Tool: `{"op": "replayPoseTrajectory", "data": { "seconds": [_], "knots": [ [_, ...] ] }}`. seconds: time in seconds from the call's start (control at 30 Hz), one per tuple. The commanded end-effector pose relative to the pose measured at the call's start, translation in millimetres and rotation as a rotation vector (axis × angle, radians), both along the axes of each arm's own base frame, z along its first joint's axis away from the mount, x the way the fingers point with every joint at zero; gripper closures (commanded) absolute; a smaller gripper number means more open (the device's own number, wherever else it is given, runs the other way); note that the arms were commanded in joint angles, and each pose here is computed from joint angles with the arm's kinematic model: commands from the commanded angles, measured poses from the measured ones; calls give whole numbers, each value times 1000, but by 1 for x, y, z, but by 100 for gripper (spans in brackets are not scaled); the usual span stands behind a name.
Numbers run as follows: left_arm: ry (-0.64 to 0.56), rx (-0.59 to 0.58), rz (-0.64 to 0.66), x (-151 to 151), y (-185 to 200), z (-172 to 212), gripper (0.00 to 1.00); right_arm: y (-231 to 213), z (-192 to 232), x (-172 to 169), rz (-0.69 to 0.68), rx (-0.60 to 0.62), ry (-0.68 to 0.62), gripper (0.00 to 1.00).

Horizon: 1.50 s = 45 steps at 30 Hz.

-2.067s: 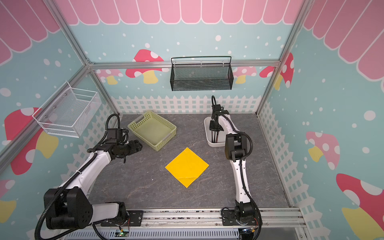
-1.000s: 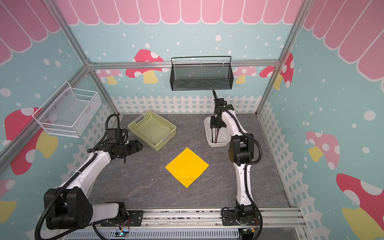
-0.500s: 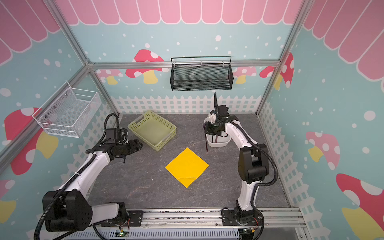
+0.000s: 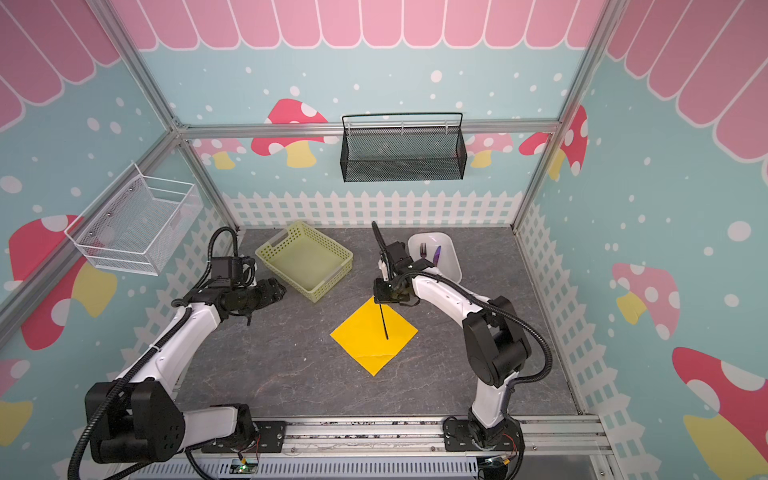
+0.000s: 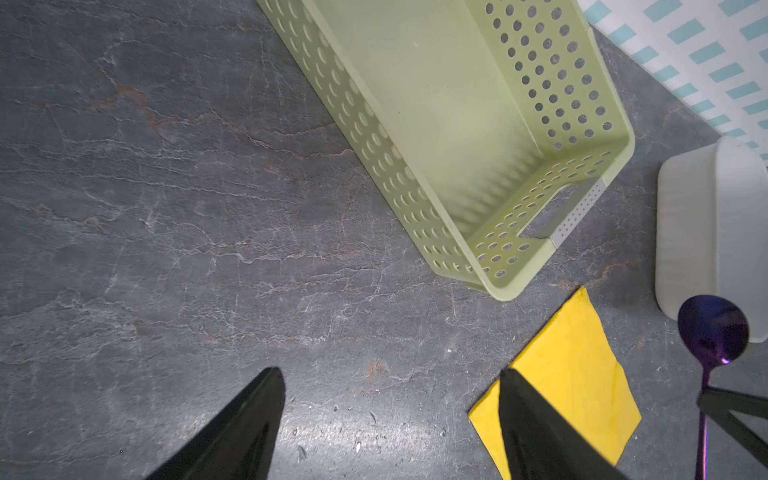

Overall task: Place the utensils on the paper napkin and roll it up
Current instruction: 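Lift the purple spoon out of the tray with the right gripper, then carry the spoon over the yellow napkin and lower it with the right gripper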

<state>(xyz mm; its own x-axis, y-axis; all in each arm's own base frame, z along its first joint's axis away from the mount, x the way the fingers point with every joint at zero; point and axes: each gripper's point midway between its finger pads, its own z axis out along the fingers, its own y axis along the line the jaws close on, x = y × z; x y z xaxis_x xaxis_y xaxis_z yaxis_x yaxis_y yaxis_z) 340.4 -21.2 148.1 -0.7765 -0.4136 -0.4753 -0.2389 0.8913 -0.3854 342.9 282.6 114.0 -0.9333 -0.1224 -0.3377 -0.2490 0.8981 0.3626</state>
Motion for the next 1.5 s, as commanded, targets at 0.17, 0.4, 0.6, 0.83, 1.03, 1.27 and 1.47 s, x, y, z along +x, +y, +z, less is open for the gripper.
{"op": "replayPoseTrajectory", "data": {
  "seconds": [0.17,0.4,0.6,0.83,1.03,1.27,1.47],
  "knots": [
    [-30,-22,7,2,-1,10,18,14,-48,-12,-100,-272,24,100],
    [-46,-28,7,1,-2,14,18,21,-71,-21,-144,-375,32,100],
    [-59,-48,-1,0,-5,17,18,18,-74,-20,-199,-424,23,100],
    [-63,-77,-14,-1,-11,18,18,23,-71,-11,-235,-460,15,100],
    [-64,-96,-20,0,-13,18,18,20,-72,-17,-256,-482,31,100],
    [-66,-114,-27,-1,-16,18,18,22,-78,-21,-272,-491,53,100],
    [-64,-131,-31,0,-18,18,18,20,-81,-18,-297,-511,47,100]
  ]
}}
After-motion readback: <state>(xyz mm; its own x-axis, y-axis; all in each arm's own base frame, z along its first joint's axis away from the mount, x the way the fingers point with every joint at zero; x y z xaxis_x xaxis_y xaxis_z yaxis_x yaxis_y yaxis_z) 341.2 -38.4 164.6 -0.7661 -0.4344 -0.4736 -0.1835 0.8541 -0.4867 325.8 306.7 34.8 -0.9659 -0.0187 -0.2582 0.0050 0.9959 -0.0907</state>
